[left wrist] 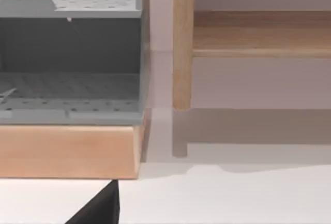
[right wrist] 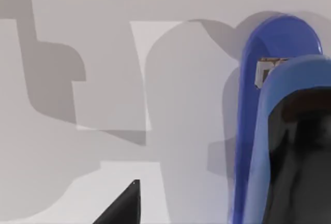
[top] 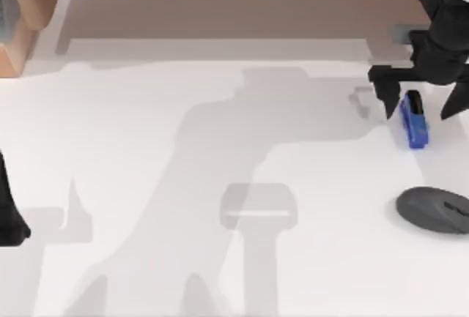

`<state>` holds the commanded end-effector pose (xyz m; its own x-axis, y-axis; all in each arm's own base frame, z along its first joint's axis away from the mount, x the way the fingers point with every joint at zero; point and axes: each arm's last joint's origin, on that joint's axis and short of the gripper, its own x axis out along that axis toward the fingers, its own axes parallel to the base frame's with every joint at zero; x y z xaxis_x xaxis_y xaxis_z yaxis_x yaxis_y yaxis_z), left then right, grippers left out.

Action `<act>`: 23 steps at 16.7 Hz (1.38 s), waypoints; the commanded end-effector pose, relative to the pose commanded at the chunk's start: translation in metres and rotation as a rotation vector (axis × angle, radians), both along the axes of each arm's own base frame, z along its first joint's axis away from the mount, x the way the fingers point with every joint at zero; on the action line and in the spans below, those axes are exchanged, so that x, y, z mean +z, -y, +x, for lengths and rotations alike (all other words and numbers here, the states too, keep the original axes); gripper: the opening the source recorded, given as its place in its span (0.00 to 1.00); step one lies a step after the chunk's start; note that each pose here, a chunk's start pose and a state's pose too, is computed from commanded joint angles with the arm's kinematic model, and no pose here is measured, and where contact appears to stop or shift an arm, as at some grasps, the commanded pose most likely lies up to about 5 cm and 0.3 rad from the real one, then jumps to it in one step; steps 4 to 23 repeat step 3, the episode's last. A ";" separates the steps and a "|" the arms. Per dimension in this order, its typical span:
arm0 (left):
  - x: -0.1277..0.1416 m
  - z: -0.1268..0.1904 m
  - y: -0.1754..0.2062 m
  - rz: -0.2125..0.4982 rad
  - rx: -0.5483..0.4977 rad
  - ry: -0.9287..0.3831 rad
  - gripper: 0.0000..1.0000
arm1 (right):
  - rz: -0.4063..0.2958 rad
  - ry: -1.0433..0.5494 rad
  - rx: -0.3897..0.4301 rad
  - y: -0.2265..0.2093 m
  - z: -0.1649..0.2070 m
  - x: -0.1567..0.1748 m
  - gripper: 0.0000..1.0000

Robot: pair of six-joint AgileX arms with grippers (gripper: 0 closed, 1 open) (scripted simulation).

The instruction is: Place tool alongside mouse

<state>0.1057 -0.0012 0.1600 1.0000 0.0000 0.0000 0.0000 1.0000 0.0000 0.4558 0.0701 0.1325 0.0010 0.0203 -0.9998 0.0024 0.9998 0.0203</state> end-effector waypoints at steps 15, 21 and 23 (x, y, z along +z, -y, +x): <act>0.000 0.000 0.000 0.000 0.000 0.000 1.00 | 0.000 0.000 0.000 0.000 0.000 0.000 1.00; 0.000 0.000 0.000 0.000 0.000 0.000 1.00 | 0.000 0.000 0.000 0.000 0.000 0.000 1.00; 0.000 0.000 0.000 0.000 0.000 0.000 1.00 | 0.000 0.000 0.000 0.000 0.000 0.000 1.00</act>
